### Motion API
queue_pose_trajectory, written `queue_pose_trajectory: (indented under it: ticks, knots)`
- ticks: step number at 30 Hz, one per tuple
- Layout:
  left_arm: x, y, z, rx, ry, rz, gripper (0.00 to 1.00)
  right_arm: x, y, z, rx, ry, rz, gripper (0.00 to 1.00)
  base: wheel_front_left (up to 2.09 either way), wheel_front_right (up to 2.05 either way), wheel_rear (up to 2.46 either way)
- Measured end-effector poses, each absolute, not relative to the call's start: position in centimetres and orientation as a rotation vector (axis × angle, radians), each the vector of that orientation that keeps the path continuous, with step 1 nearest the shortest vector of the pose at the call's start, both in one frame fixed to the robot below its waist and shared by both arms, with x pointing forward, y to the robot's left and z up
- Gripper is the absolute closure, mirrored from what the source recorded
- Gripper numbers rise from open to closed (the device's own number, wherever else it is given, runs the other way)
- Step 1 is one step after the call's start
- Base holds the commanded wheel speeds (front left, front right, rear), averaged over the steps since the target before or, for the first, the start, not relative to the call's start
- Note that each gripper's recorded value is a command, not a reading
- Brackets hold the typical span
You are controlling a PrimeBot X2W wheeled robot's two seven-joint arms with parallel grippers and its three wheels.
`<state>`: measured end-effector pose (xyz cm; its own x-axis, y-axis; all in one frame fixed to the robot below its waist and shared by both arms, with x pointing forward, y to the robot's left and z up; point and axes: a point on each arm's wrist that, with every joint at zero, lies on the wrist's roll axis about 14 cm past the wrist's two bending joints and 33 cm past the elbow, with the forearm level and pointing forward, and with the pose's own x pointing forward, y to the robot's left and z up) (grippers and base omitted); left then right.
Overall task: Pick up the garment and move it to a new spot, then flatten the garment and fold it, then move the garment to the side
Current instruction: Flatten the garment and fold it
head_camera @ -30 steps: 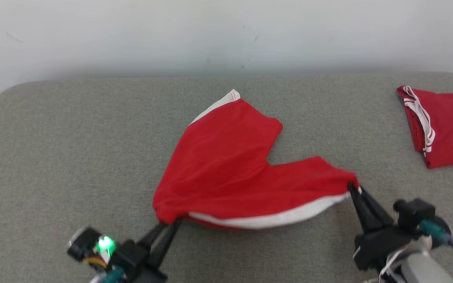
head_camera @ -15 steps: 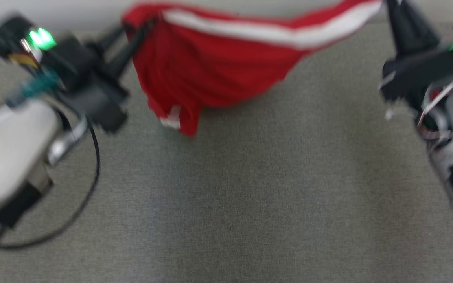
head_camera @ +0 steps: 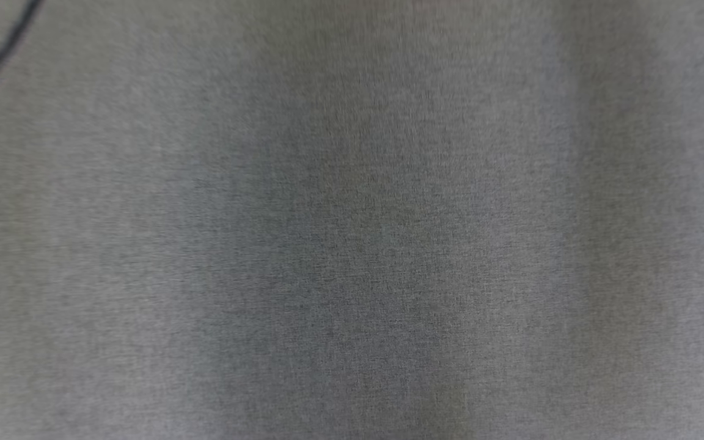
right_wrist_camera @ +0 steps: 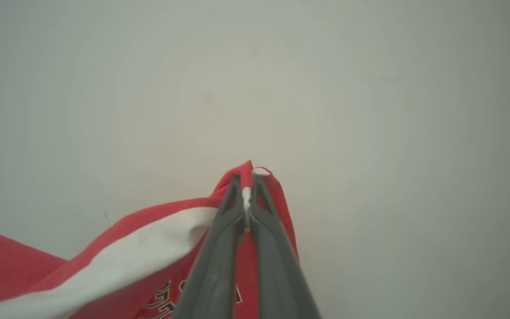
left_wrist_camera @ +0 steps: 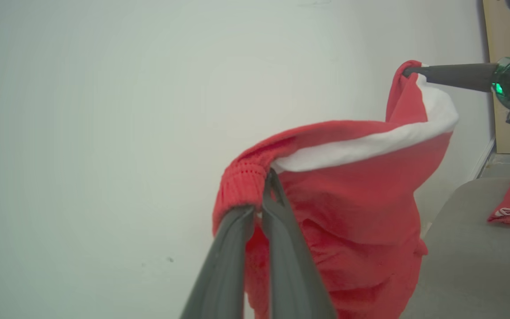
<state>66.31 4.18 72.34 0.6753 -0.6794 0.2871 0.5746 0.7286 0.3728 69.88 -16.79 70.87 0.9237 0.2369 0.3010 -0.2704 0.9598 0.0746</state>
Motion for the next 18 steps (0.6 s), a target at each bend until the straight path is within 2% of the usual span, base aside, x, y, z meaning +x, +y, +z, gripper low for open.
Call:
queue_pose_trajectory:
  ticks: [7,14,18]
  knots:
    - [70.5,4.5,70.3,0.253,-0.388,-0.680,1.00,73.1,-16.6,70.7,0.126,-0.286,0.234,1.00,0.00,0.00,0.00]
    - [73.0,5.2,69.4,0.199,-0.363,-0.645,1.00,73.8,-16.6,70.1,0.104,-0.273,0.215,1.00,0.00,0.00,0.00]
    - [73.8,4.7,67.6,0.157,-0.341,-0.657,1.00,74.6,-17.3,67.7,0.085,-0.233,0.197,1.00,0.00,0.00,0.00]
